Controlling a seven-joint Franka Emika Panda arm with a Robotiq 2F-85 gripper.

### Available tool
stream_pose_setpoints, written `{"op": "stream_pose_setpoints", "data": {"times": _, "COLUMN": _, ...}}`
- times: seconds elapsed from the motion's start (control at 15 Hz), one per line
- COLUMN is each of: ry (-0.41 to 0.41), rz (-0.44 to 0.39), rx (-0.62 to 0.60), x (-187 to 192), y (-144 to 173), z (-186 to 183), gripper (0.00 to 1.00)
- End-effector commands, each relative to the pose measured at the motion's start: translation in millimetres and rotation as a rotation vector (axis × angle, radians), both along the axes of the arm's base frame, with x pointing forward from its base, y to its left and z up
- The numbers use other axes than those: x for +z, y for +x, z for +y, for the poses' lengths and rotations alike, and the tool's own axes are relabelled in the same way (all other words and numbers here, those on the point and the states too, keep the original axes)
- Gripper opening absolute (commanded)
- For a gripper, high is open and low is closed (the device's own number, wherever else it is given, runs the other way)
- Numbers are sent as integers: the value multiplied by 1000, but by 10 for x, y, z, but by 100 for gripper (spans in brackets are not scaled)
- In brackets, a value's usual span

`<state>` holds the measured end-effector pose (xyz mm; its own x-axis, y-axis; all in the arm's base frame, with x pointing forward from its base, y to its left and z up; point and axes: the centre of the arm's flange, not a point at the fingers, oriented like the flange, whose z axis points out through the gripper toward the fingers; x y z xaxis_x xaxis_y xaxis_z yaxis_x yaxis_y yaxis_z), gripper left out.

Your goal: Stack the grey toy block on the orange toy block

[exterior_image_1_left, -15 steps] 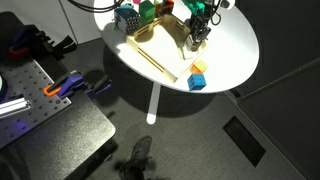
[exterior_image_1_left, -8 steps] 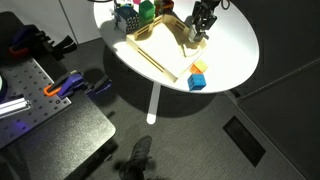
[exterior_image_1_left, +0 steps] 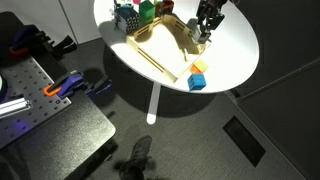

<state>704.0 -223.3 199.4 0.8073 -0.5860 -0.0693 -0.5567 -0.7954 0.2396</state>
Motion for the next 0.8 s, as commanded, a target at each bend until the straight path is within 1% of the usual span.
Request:
{"op": "stream_pose_setpoints", "data": {"times": 0.0, "ry": -14, "rz": 37, "rx": -25, "x": 92, "y": -278, "z": -229, "gripper": 31}}
{"op": "stream_pose_setpoints", "data": {"times": 0.4, "ry": -25, "rz": 74, "rx": -90, "x": -66, "y": -556, "z": -682, "gripper": 31}}
{"op": "stream_pose_setpoints", "data": {"times": 0.73, "ry": -30, "rz": 81, "rx": -116, "x": -202, "y": -699, "z": -843, "gripper": 31}}
